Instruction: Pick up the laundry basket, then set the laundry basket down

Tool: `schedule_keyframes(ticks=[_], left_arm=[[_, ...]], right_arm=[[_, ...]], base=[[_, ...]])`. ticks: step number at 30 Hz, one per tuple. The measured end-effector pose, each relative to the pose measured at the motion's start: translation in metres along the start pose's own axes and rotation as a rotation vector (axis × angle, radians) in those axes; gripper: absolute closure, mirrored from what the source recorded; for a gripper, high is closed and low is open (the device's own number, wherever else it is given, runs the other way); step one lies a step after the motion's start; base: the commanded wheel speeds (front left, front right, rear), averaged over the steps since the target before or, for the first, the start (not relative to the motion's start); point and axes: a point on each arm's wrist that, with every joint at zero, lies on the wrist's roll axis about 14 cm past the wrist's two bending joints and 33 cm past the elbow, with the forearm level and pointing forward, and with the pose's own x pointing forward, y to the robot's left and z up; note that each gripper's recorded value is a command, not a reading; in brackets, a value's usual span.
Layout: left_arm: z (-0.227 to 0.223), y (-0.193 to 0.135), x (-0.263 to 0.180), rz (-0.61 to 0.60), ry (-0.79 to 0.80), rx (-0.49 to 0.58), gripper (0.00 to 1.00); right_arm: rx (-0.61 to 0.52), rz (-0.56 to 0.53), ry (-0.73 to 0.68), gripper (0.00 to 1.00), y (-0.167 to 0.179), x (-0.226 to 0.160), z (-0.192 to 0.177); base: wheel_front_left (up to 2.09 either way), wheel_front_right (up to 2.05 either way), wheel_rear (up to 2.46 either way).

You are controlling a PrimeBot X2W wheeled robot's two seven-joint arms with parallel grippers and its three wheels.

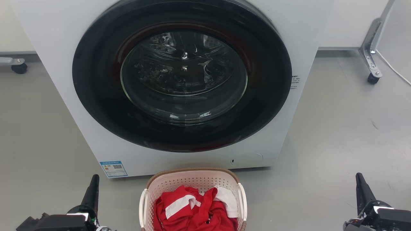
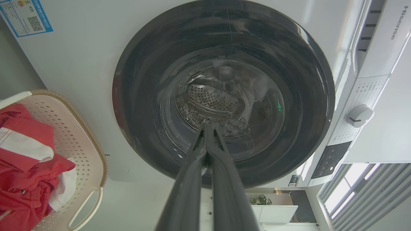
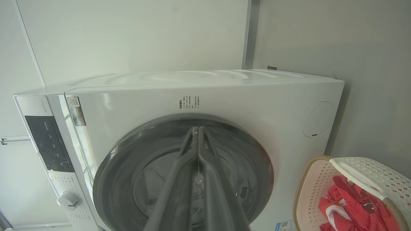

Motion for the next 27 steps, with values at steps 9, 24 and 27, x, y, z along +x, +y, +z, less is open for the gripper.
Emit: schedule_keyframes(ticks=[9,24,27], left_arm=[[0.0,0.0,0.0,0.0,0.0,0.0,1.0],[0.0,0.0,0.0,0.0,0.0,0.0,1.0],[-0.0001,0.0,0.0,0.0,0.0,0.0,1.0]], right_arm=[[0.0,0.0,0.0,1.0,0.0,0.0,0.0],[0.0,0.0,0.0,1.0,0.0001,0.0,-0.0001],[0.0,0.0,0.0,1.0,0.0001,0.0,-0.0001]], base=[[0.0,0.0,0.0],[0.0,0.0,0.0],[0.0,0.0,0.0]])
